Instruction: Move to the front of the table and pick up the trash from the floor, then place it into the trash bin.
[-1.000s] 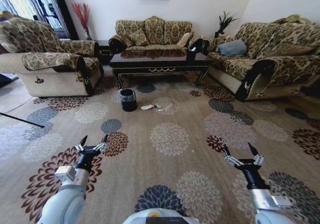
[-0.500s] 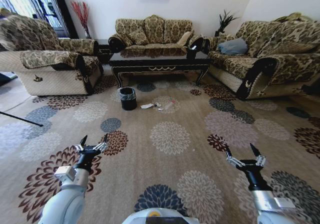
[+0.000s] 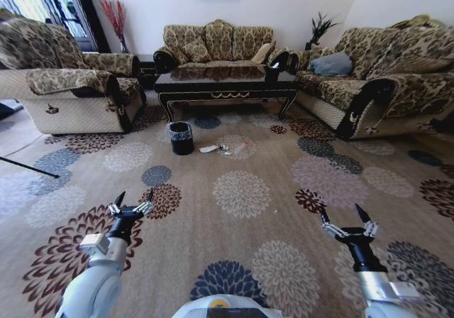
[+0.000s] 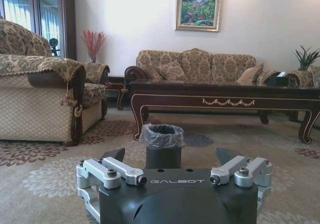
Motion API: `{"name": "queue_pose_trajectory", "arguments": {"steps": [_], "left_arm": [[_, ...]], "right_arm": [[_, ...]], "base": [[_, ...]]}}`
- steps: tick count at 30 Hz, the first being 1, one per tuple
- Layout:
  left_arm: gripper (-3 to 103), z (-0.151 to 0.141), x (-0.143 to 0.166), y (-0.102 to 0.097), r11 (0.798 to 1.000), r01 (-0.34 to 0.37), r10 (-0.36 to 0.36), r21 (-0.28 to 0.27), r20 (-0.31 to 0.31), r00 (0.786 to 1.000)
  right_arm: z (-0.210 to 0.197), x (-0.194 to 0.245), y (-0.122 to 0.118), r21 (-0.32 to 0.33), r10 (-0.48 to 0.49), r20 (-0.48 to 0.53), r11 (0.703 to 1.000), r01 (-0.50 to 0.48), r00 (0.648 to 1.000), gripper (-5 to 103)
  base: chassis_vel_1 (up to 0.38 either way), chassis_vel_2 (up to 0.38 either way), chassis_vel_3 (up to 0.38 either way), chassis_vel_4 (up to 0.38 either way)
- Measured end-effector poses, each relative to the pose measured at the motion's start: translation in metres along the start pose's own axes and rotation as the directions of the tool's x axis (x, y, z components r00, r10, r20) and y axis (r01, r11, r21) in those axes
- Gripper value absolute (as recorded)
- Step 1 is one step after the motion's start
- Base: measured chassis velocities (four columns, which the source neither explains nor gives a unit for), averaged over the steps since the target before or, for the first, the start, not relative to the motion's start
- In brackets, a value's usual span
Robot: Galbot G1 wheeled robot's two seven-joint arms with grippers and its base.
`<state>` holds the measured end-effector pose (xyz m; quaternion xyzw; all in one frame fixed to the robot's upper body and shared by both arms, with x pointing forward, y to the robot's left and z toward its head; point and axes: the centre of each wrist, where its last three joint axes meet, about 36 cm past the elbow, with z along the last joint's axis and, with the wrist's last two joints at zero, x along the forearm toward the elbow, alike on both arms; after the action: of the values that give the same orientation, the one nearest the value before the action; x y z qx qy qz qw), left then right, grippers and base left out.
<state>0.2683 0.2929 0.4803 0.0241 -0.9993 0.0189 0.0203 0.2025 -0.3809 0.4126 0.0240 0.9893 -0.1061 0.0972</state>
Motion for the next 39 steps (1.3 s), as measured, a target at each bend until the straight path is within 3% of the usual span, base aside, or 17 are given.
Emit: {"name": "queue_pose_trajectory", "arguments": {"steps": [23, 39], "left_arm": [[100, 0.004, 0.011, -0.001, 1.000, 0.002, -0.002, -0.008, -0.012, 1.000], [100, 0.005, 0.011, 0.000, 1.000, 0.009, -0.009, -0.006, -0.007, 1.000]], "right_arm": [[0.010, -0.017, 0.008, 0.019, -0.097, -0.019, 0.995, 0.098, 0.995, 100], [0.012, -0.017, 0.010, 0.010, -0.099, -0.027, 0.995, 0.100, 0.995, 100]], "base": [[0.000, 0.000, 0.000, 0.000], [0.000, 0.000, 0.000, 0.000]]}}
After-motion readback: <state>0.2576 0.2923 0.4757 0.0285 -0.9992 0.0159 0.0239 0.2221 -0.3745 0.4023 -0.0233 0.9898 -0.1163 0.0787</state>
